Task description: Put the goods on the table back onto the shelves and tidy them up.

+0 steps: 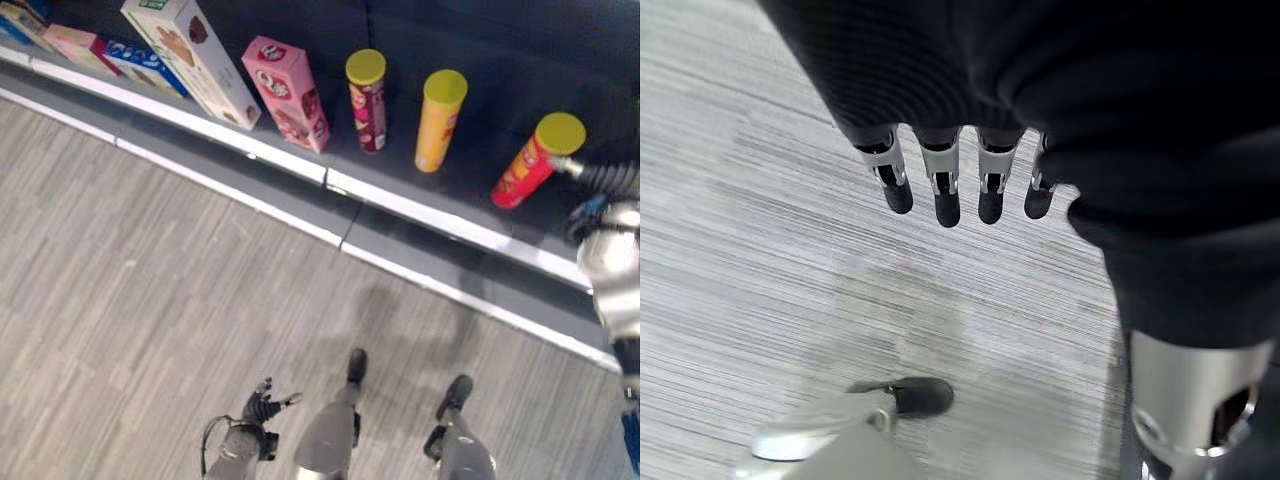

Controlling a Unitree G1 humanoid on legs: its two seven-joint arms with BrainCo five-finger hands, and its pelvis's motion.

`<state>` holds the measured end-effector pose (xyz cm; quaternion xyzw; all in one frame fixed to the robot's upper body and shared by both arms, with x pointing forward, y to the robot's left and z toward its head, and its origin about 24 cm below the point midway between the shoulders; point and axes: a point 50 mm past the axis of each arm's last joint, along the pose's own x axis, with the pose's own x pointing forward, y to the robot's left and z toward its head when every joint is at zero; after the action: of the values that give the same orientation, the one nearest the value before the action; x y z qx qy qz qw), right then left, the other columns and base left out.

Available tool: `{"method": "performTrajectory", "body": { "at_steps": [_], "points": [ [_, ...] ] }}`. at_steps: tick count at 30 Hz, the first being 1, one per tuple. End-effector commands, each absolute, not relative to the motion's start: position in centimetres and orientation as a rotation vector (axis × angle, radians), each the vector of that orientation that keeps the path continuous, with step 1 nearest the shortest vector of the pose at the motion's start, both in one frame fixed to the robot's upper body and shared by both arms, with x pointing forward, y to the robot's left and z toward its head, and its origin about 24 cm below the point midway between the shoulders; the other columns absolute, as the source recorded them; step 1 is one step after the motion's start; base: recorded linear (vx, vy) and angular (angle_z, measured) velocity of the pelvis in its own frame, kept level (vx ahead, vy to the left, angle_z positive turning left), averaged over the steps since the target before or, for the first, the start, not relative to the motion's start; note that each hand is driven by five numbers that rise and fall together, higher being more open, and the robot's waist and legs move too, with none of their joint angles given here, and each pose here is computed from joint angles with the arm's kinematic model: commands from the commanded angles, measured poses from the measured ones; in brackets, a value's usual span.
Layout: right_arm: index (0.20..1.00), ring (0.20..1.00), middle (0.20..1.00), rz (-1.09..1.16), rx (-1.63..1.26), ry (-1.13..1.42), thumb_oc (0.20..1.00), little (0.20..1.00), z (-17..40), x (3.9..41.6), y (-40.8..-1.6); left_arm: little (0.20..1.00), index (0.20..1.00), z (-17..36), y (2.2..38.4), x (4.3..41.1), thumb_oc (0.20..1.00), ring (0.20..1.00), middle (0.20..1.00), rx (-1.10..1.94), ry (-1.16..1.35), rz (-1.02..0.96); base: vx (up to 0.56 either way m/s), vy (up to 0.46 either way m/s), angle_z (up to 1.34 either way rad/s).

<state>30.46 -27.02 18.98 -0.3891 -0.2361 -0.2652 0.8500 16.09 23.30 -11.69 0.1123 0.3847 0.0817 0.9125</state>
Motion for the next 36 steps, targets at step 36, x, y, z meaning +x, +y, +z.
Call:
{"method": "performTrajectory", "body": {
  "at_steps": [36],
  "points": [
    [1.000,1.000,1.000,-0.368,-0.335,-0.421,1.000,1.000,16.8,21.2,-33.4,1.000,1.000,-12.7,27.8,12.4,1.000,1.000,1.000,0.139,0.926,0.303,-0.01,-0.185,-0.69]
  ]
}}
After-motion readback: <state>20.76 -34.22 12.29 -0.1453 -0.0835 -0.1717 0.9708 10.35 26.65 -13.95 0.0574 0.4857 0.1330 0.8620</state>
